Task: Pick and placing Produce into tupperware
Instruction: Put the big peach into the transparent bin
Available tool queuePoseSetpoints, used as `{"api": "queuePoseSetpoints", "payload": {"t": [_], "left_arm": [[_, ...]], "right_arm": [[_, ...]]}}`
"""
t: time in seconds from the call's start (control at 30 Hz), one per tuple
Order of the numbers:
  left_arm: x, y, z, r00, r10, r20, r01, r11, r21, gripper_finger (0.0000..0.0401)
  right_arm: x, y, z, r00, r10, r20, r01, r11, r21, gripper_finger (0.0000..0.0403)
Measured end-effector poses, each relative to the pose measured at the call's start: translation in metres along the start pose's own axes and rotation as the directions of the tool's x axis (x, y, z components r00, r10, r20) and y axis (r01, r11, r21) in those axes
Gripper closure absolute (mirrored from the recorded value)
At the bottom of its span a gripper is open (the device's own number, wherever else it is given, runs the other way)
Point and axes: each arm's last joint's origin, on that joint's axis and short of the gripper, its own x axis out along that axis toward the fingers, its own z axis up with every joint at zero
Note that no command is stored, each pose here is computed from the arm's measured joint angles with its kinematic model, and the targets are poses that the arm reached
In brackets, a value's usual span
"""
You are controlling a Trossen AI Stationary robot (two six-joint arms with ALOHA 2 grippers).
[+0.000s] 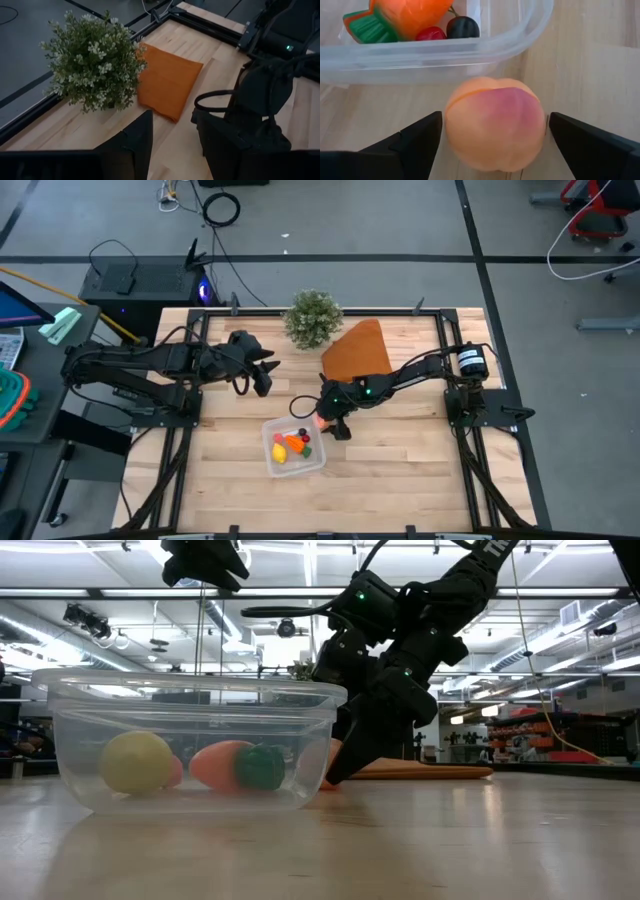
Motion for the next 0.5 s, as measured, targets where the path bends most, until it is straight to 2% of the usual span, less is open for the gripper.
{"api": "queuePoseSetpoints", "payload": {"t": [0.5], "left_arm": [[0.0,0.0003,-0.0006,1.0,0.003,-0.005,-0.003,1.0,0.005,0.0253]], "right_arm": [[-0.0014,0.0003,0.0003,1.0,-0.003,-0.002,0.003,1.0,0.016,0.0163]]}}
